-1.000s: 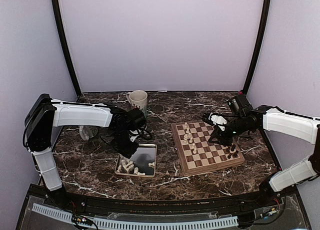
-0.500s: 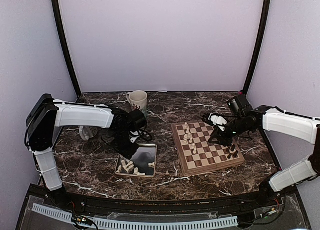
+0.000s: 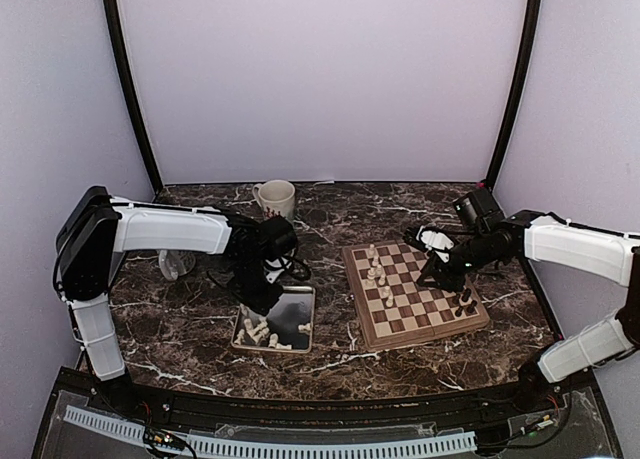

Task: Set up the chess pieces on the board
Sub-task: Pick up the rook from the storage box.

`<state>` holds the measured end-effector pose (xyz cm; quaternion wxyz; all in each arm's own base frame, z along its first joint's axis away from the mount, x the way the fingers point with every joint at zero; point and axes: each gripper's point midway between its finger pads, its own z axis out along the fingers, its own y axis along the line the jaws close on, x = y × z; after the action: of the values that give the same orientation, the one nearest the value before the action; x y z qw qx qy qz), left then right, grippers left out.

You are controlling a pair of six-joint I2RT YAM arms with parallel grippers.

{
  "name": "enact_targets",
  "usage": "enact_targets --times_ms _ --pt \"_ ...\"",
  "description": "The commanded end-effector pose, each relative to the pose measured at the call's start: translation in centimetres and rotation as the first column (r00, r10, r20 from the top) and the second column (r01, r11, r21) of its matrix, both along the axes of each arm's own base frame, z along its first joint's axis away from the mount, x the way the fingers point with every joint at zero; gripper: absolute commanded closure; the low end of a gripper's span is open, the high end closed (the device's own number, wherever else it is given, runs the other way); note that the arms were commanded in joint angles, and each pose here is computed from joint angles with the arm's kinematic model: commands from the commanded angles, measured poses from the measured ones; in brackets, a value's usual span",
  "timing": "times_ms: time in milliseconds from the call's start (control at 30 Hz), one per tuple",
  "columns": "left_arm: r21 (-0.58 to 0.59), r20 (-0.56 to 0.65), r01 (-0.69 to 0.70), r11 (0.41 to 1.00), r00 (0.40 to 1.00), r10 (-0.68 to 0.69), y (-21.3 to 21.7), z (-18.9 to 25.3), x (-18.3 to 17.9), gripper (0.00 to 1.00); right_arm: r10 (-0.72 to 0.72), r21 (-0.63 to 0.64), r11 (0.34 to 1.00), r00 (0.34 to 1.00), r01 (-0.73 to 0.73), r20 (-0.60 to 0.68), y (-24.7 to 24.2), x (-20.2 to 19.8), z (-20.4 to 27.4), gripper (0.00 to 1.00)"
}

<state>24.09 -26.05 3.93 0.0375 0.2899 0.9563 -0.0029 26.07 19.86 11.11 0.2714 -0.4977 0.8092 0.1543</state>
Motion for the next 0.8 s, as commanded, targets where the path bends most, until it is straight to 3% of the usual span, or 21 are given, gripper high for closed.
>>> enact_targets --times_ms 0,433,633,767 --pt "-0.149 0.020 0.058 0.987 0.998 -0.056 -3.7 1.2 0.9 0.95 0.002 -0.007 1.000 1.000 -0.002 -0.012 -0.1 0.0 -0.6 0.71" --pt "-0.363 0.048 0.121 0.924 0.993 -0.111 -9.9 3.3 3.0 0.96 0.003 -0.005 1.000 1.000 -0.003 -0.020 -0.1 -0.1 -0.6 0.71" --pt "-0.495 0.098 0.188 0.848 0.982 -0.160 -13.1 6.6 3.8 0.95 0.006 -0.005 1.000 1.000 -0.006 -0.021 -0.1 -0.1 -0.6 0.70" --pt "-0.449 0.210 0.247 0.859 0.963 -0.167 -13.9 7.9 6.7 0.95 0.007 -0.005 1.000 1.000 -0.007 -0.021 -0.1 -0.2 -0.6 0.70"
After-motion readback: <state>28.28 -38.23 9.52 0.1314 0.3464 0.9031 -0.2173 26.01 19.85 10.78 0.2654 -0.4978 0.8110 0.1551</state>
